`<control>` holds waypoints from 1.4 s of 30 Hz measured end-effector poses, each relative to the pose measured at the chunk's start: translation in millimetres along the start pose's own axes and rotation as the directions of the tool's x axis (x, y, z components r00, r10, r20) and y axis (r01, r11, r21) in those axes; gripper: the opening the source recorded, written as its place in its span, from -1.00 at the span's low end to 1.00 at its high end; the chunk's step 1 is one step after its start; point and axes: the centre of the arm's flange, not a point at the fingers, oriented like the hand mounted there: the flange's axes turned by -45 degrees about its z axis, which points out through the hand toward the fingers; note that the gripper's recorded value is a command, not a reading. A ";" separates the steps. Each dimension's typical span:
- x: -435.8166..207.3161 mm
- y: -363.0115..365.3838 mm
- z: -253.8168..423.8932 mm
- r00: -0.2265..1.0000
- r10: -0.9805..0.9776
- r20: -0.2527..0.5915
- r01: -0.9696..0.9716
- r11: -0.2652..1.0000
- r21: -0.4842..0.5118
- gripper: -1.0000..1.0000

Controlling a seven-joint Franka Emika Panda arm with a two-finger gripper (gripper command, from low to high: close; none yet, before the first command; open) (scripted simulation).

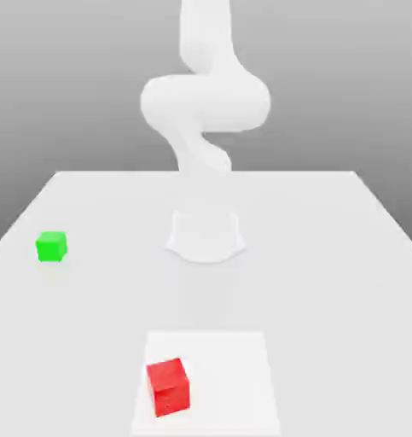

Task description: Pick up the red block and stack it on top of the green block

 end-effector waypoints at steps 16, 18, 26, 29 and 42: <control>-139.5 32.4 301.4 0.864 -0.210 0.457 0.164 0.977 0.137 0.00; -169.0 37.1 327.7 0.830 -0.234 0.507 0.181 0.972 0.152 0.00; -274.2 50.3 406.5 0.715 -0.306 0.628 0.235 0.952 0.197 0.00; -297.6 50.6 430.1 0.713 -0.306 0.630 0.234 0.952 0.197 -1.00; -261.5 66.4 382.0 0.721 -0.268 0.639 0.209 0.963 0.167 -1.00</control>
